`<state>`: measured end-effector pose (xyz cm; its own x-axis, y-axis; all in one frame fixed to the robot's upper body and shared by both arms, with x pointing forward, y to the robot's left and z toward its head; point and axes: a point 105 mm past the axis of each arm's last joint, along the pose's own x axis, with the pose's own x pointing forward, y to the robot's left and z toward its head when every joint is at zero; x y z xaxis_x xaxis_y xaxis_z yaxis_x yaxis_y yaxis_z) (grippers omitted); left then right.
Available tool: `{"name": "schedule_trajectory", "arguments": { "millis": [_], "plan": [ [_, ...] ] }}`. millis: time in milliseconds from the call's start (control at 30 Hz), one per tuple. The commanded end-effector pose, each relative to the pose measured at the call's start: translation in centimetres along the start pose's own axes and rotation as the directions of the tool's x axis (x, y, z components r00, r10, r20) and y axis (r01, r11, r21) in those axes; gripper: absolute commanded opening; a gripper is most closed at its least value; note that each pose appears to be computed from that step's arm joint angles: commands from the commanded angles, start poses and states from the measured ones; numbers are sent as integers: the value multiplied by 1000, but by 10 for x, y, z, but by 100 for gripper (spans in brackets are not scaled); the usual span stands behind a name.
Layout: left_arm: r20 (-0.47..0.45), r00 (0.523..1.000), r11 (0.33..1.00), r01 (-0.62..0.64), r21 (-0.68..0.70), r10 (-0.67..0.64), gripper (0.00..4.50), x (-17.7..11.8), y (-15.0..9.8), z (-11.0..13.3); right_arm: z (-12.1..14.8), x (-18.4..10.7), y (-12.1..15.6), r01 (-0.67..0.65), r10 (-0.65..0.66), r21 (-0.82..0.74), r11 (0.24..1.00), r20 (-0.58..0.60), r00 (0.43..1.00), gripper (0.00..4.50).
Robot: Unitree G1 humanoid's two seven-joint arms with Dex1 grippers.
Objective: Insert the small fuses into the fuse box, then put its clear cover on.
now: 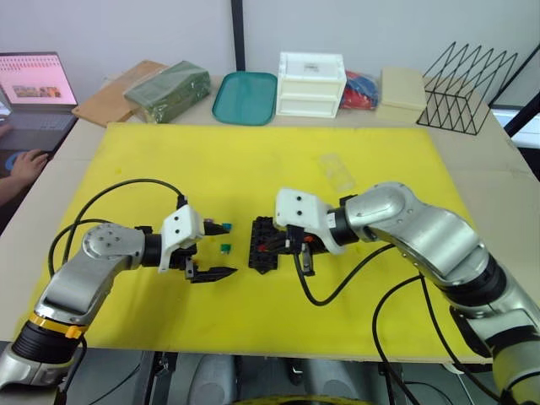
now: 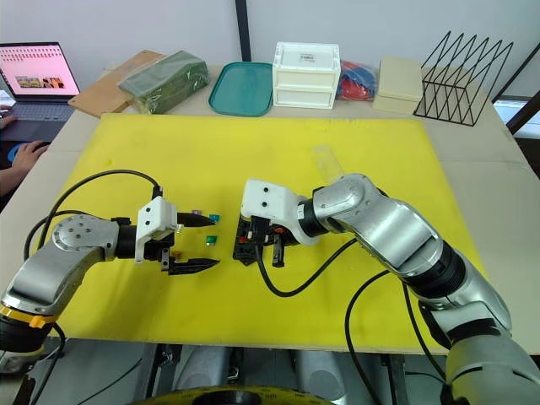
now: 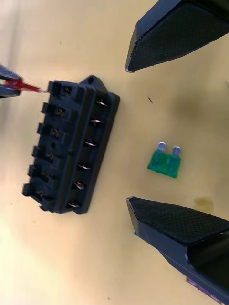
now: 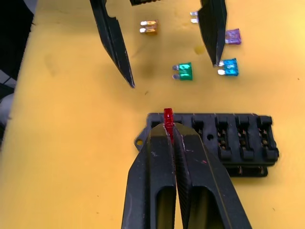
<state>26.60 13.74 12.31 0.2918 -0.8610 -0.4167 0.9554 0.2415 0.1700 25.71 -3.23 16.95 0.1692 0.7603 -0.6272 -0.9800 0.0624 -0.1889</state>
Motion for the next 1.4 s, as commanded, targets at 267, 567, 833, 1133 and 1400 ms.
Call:
{"name": "schedule_trajectory", "arguments": {
  "millis": [267,567,833,1133,1400],
  "plan": [
    [14,999,999,39,29,-39,450,2,-6,8,11,5,7,-22,23,25,999,-52,998,4],
    [12,999,998,45,36,-45,450,3,-5,9,6,10,6,3,-1,29,1000,-81,997,4],
    [11,999,998,43,39,-44,450,4,-5,9,5,6,-1,32,-33,-6,999,-100,994,4],
    [15,999,998,43,41,-44,450,5,-5,9,5,4,-3,37,-40,-23,999,-104,994,4],
    [15,999,998,40,42,-41,450,5,-4,9,3,7,2,16,-17,-12,1000,-112,994,4]
  ]
}}
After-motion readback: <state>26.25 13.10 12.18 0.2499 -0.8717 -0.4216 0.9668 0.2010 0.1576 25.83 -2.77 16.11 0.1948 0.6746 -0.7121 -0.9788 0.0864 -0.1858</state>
